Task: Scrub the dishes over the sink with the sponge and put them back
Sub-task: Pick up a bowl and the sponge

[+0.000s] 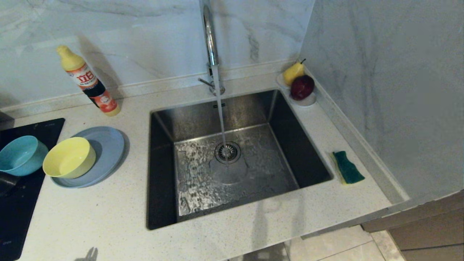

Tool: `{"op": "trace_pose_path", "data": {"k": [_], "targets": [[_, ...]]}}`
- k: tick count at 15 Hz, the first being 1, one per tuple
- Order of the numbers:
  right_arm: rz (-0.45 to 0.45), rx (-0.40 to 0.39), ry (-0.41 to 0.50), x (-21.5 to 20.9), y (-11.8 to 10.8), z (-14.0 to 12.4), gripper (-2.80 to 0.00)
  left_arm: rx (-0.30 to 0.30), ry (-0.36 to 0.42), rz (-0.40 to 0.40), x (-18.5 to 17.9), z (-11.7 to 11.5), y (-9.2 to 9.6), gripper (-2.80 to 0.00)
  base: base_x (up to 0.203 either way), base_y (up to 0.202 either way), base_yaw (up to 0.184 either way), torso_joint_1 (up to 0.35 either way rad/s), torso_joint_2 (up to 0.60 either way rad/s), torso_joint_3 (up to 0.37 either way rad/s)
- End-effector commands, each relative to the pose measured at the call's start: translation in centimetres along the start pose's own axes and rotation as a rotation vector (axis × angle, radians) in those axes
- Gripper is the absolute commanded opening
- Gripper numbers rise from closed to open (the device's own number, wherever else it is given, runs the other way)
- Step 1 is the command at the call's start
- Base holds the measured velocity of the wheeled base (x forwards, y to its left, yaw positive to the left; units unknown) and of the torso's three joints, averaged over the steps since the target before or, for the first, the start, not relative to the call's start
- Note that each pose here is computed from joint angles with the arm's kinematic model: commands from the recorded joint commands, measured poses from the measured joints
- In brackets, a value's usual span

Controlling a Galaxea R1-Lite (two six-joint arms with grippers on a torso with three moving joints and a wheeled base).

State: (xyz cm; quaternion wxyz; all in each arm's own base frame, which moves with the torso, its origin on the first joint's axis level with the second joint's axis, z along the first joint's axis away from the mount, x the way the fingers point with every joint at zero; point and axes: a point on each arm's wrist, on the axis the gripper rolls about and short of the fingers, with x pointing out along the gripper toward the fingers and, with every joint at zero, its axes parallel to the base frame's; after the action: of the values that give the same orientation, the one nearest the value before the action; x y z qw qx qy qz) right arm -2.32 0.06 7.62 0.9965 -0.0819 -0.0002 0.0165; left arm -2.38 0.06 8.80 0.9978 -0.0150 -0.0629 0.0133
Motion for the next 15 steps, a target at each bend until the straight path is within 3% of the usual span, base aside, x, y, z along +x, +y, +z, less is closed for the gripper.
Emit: {"op": "trace_pose_path", "data": {"k": [1, 5, 6, 9, 11, 15], "targets": [[0.001, -0.002, 0.0, 0.0, 0.0, 0.0, -2.8, 0.001, 0.043, 0.002, 0.2, -1.1, 0.0, -2.8, 0.0, 0.0, 0.0, 0.0, 0.0, 0.0], [-0.018, 0.072, -0.019, 0.0, -0.1, 0.3, -2.8, 0.001, 0.043, 0.002, 0.2, -1.1, 0.0, -2.8, 0.0, 0.0, 0.0, 0.0, 0.0, 0.0], [-0.033, 0.069, -0.052, -0.3, -0.3, 1.4, -2.8, 0.0, 0.043, 0.002, 0.2, -1.1, 0.0, -2.8, 0.0, 0.0, 0.0, 0.0, 0.0, 0.0], [-0.031, 0.057, -0.18, -2.2, -1.2, 7.5, -2.8, 0.001, 0.043, 0.002, 0.2, -1.1, 0.0, -2.8, 0.0, 0.0, 0.0, 0.0, 0.0, 0.0], [0.051, 0.023, -0.169, -2.2, -1.4, 10.1, -2.8, 0.001, 0.043, 0.002, 0.2, -1.1, 0.0, -2.8, 0.0, 0.0, 0.0, 0.0, 0.0, 0.0], [0.107, 0.003, -0.107, -1.5, -2.3, 15.9, -2.8, 0.001, 0.043, 0.002, 0.2, -1.1, 0.0, -2.8, 0.0, 0.0, 0.0, 0.0, 0.0, 0.0]]}}
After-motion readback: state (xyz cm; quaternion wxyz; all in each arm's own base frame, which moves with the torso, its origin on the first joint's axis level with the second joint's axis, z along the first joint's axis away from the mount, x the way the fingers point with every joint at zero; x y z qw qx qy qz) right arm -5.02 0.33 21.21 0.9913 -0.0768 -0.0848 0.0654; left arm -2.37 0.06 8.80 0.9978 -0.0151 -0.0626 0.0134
